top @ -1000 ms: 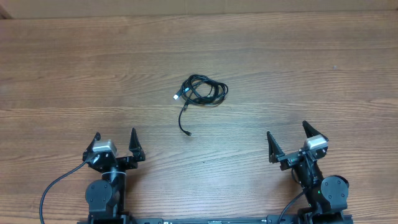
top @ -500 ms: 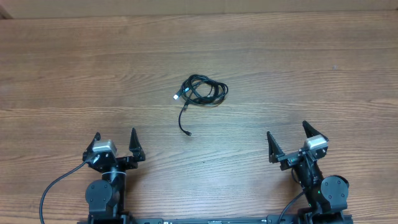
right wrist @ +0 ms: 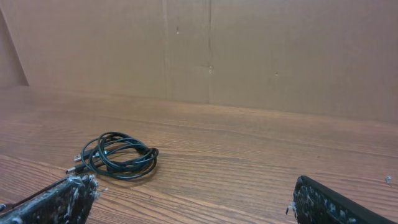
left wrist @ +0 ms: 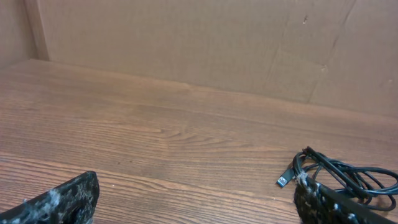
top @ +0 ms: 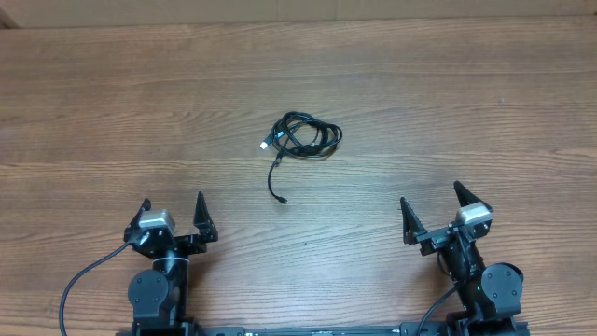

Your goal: Untangle cables

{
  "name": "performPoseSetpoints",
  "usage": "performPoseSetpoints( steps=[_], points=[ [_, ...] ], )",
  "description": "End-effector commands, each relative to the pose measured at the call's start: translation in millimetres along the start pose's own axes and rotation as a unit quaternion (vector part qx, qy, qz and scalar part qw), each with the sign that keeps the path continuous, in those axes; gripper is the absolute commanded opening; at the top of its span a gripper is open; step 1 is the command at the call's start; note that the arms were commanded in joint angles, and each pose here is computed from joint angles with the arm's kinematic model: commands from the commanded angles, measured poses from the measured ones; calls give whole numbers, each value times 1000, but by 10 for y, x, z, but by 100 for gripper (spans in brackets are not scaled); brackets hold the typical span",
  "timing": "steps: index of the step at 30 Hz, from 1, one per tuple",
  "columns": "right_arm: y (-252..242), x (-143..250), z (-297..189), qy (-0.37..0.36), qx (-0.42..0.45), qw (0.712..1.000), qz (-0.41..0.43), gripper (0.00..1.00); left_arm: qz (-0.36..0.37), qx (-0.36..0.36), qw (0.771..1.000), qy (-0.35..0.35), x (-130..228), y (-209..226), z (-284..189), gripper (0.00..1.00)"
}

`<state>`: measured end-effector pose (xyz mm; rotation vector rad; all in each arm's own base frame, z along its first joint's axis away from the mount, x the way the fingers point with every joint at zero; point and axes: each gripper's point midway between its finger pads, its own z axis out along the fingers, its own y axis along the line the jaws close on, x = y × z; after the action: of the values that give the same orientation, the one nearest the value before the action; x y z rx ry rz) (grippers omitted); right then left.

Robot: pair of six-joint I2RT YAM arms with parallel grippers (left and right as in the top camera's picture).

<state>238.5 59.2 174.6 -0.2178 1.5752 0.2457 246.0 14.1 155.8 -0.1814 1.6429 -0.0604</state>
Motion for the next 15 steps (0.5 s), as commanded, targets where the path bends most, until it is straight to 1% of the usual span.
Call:
performPoseSetpoints(
  steps=[1,15],
  points=[
    [-1,23,3,0,1,1000,1,100,5,-7,1000,-6,-17,28,-4,100],
    [-1,23,3,0,1,1000,1,100,5,-7,1000,-6,-17,28,-4,99]
  ],
)
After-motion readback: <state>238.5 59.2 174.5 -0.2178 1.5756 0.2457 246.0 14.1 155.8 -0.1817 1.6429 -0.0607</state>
